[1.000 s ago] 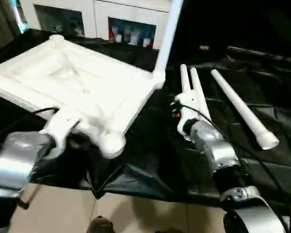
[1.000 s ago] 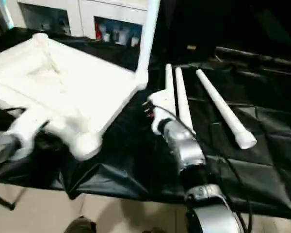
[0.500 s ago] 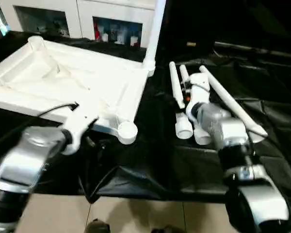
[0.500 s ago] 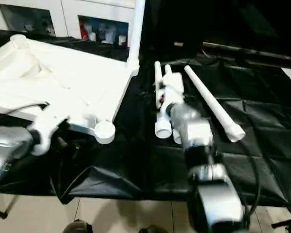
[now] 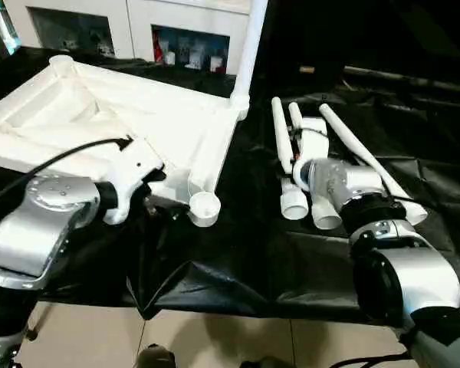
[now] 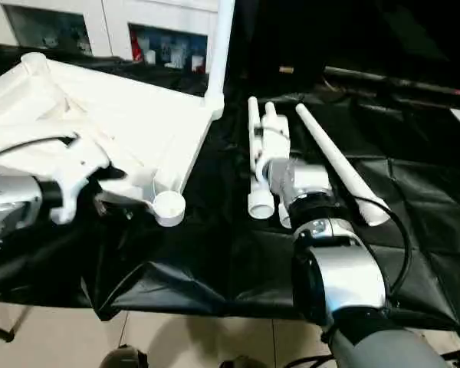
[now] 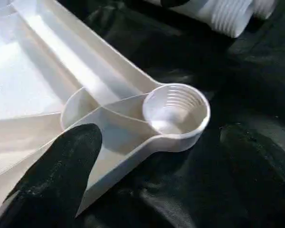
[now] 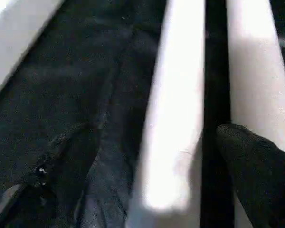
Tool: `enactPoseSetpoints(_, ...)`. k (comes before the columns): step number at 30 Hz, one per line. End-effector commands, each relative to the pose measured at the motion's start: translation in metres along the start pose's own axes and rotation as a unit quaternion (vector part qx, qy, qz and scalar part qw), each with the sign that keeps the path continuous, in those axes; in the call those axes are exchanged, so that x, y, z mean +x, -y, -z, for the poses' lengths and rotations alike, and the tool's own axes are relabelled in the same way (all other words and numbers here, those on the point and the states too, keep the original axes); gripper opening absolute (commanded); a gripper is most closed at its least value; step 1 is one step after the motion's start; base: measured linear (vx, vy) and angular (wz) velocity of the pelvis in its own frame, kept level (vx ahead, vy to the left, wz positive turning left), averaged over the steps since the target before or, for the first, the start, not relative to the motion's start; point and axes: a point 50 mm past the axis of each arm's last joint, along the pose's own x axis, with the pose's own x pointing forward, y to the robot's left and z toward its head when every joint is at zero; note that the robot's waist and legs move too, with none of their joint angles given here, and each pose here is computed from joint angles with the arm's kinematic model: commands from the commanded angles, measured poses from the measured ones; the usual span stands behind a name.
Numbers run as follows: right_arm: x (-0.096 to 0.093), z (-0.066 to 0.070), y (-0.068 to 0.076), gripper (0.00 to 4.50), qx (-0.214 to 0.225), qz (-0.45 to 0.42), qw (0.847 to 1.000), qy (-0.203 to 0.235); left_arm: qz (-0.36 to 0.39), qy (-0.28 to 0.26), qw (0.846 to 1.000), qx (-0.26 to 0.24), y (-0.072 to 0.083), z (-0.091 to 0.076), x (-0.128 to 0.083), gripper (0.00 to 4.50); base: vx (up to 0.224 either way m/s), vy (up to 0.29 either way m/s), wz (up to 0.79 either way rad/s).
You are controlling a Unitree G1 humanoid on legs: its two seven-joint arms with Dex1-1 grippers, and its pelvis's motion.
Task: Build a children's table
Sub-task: Pick table leg
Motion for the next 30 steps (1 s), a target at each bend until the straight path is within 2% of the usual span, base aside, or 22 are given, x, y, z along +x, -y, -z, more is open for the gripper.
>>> enactPoseSetpoints(1,-0.001,-0.006,0.002,4.39,0.003,0.009,1.0,0.006,0.009,0.005,1.0,0.016,0.0,-0.007,0.0,4.5,0.0,0.0,0.0)
enactPoseSetpoints(5,0.001,-0.001,0.0,4.39,0.008,0.002,1.0,-0.011,0.013,0.004,1.0,0.018,0.0,-0.007,0.001,4.5,0.0,0.0,0.0)
enactPoseSetpoints(9,0.003,0.011,-0.007,4.39,0.03,-0.027,0.998,-0.047,0.031,0.01,0.999,0.025,0.004,-0.012,0.002,4.5,0.0,0.0,0.0)
enactPoseSetpoints(13,0.003,0.013,-0.012,4.39,0.052,-0.044,0.996,-0.056,0.036,0.013,0.999,0.028,0.005,-0.014,0.003,4.5,0.0,0.0,0.0)
enactPoseSetpoints(19,0.004,0.016,-0.018,4.39,0.051,-0.053,0.995,-0.07,0.038,0.018,0.999,0.031,0.006,-0.017,0.003,4.5,0.0,0.0,0.0)
enactPoseSetpoints(23,0.004,0.017,-0.019,4.1,0.046,-0.05,0.995,-0.071,0.037,0.02,0.999,0.032,0.006,-0.018,0.003,4.5,0.0,0.0,0.0)
enactPoseSetpoints(24,0.004,0.017,-0.021,3.89,0.044,-0.05,0.995,-0.072,0.036,0.021,0.999,0.033,0.006,-0.018,0.003,4.5,0.0,0.0,0.0)
enactPoseSetpoints(26,0.004,0.017,-0.021,3.84,0.042,-0.051,0.995,-0.073,0.036,0.021,0.999,0.033,0.006,-0.018,0.002,4.5,0.0,0.0,0.0)
enactPoseSetpoints(30,0.005,0.022,-0.018,3.39,0.042,-0.04,0.995,-0.081,0.05,0.019,0.998,0.038,0.01,-0.018,0.004,4.5,0.0,0.0,0.0)
